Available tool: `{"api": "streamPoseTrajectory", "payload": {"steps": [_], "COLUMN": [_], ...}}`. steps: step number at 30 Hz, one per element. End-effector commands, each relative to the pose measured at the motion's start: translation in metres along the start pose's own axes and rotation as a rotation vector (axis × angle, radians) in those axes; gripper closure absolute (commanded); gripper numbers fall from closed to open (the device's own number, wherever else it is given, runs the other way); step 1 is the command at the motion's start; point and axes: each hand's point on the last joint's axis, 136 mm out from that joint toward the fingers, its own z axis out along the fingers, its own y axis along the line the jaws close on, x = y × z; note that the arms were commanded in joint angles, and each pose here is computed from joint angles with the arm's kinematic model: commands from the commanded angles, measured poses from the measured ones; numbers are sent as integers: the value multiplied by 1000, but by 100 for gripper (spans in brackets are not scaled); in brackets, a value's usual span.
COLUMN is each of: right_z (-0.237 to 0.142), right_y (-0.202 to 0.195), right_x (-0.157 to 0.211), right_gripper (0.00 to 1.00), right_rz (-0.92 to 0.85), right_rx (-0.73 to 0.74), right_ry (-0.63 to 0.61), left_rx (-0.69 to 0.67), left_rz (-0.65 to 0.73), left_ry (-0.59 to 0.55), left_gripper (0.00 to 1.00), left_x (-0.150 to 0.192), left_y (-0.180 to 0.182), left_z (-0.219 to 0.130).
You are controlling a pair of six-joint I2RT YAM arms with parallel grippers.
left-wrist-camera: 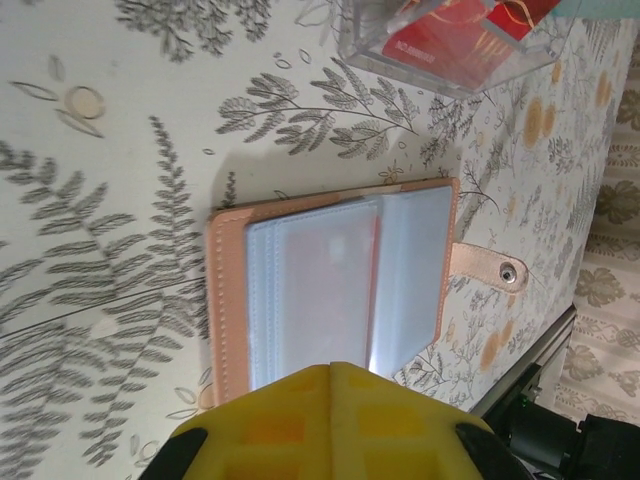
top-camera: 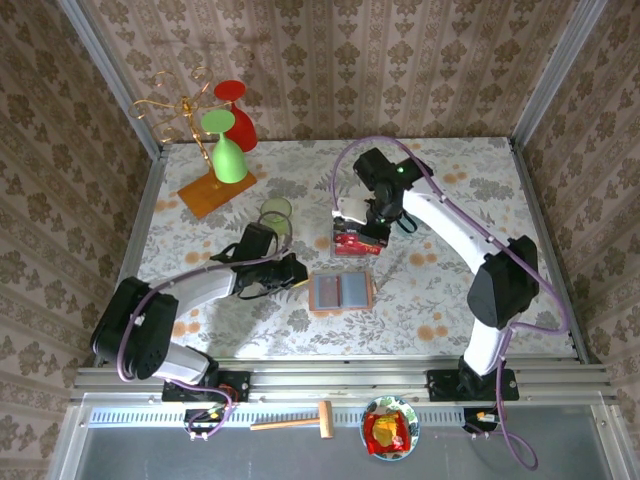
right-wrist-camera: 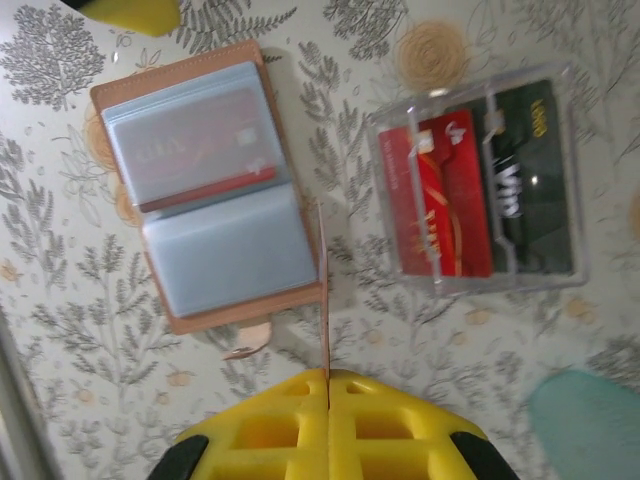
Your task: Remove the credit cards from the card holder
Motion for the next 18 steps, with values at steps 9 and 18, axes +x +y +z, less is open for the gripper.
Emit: {"api": "streamPoseTrajectory", "payload": {"steps": [9,18], "right_z": [17,38], "right_y": [-20,-40], "right_x": [-9,-15], "right_gripper": [100,100], "right_rz": [-161,-160], "right_rx": [-82,-130], "right_ry": [112,123], "left_rx": [-38,-70], "left_rz": [-22,-53], "left_ry": [-35,-30], "left_gripper": [91,90], "left_x": [-4,-2], "left_y": [14,23], "left_z": [-23,-23]}}
